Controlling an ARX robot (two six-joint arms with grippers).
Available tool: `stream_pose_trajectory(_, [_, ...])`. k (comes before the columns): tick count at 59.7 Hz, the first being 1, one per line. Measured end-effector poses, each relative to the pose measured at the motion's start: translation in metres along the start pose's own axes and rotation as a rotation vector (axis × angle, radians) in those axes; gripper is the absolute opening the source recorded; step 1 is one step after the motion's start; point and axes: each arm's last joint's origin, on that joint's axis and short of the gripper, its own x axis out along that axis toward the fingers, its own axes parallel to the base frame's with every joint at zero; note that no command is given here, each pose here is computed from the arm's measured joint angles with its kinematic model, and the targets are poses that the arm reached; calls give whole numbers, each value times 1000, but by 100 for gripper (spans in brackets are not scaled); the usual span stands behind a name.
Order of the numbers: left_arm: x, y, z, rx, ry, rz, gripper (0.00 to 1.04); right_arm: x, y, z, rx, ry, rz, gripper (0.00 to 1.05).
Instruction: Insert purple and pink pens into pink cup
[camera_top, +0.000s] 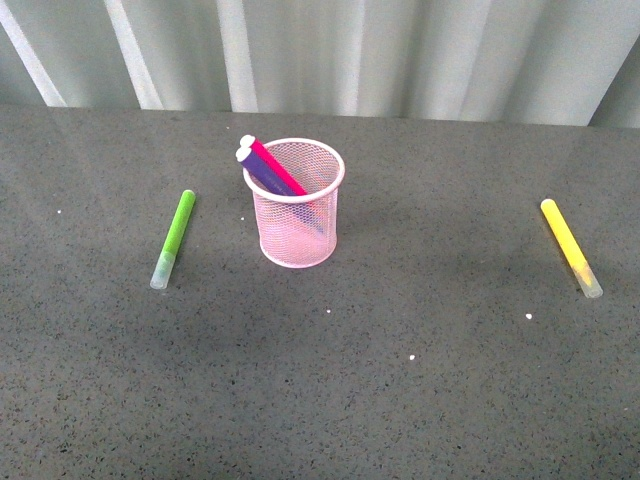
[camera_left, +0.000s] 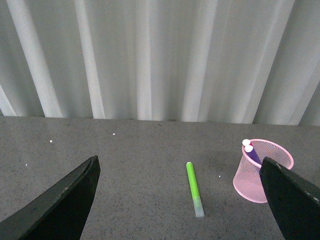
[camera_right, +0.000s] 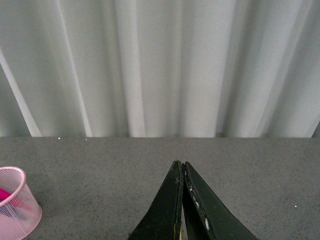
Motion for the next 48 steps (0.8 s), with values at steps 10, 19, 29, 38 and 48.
stream_pose_trajectory(10, [0,0,0,0,0,0,98,-11,-7,-4,1,-2,6,3])
stream_pose_trajectory(19, [0,0,0,0,0,0,98,-21,-15,-12,3,-19,5,3])
stream_pose_trajectory(29, [0,0,0,0,0,2,98,-28,-25,-11,3,-22,-7,3])
stream_pose_trajectory(38, [0,0,0,0,0,0,98,-34,-25,-9,3,-29,-5,3])
stream_pose_trajectory(48, [0,0,0,0,0,0,98,-40,-25,-8,3,-33,-5,3])
